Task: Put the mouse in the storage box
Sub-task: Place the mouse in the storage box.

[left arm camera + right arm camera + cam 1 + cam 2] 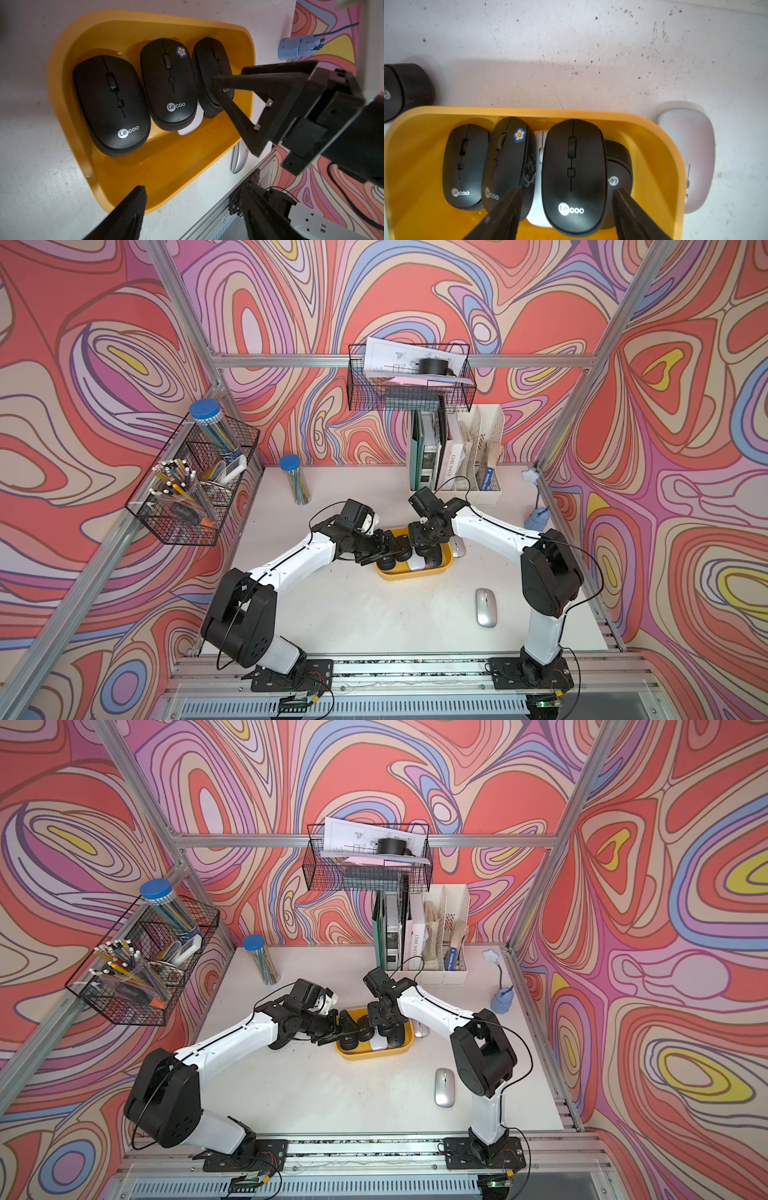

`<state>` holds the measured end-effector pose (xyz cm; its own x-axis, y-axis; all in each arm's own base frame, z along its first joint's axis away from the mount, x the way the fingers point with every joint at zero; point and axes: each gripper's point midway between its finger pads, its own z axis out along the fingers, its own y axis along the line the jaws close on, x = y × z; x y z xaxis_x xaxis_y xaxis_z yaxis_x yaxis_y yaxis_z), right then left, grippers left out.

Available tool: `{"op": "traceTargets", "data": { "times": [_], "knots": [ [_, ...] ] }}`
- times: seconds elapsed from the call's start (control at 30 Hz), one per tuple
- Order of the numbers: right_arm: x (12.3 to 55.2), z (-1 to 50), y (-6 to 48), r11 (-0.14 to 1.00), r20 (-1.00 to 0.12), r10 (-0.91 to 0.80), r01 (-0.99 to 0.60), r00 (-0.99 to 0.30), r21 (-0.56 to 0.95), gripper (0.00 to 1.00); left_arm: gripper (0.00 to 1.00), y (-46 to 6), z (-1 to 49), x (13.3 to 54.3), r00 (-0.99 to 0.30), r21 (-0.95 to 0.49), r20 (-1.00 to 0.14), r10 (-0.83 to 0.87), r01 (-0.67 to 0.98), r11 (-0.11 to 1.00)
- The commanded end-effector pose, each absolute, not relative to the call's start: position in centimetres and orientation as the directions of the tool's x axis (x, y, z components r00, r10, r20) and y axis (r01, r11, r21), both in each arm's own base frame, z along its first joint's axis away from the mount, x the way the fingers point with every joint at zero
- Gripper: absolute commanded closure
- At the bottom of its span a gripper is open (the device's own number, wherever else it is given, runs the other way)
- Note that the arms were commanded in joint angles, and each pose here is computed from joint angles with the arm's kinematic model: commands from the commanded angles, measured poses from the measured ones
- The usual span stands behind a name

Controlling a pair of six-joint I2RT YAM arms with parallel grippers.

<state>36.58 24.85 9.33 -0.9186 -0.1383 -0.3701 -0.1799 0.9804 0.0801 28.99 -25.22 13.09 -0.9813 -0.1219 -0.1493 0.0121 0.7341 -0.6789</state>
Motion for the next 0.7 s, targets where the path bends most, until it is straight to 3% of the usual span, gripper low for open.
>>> {"op": "traceTargets", "data": {
  "times": [0.0, 0.3, 0.43, 0.67],
  "knots": [
    [36.4, 10.2, 24.7, 0.981, -0.382, -0.130, -0.174, -0.915, 0.084, 0.29, 0.22, -26.7, 14.0, 29.8, -0.979, -0.697, -0.171, -0.107, 0.044, 0.716],
    [35.8, 12.6, 22.6, 0.990, -0.423, -0.110, -0.139, -0.899, 0.038, 0.28, 0.22, -27.3, 14.2, 29.9, -0.978, -0.700, -0.183, -0.101, 0.058, 0.712],
    [34.4, 14.3, 19.5, 0.997, -0.450, -0.074, -0.070, -0.890, -0.026, 0.20, 0.22, -27.8, 14.4, 29.2, -0.980, -0.696, -0.188, -0.072, 0.082, 0.713],
    [29.1, 12.6, 12.3, 0.992, -0.382, 0.031, 0.073, -0.924, -0.098, 0.13, 0.22, -30.6, 14.5, 26.2, -0.966, -0.608, -0.243, 0.086, 0.220, 0.762]
  ]
}}
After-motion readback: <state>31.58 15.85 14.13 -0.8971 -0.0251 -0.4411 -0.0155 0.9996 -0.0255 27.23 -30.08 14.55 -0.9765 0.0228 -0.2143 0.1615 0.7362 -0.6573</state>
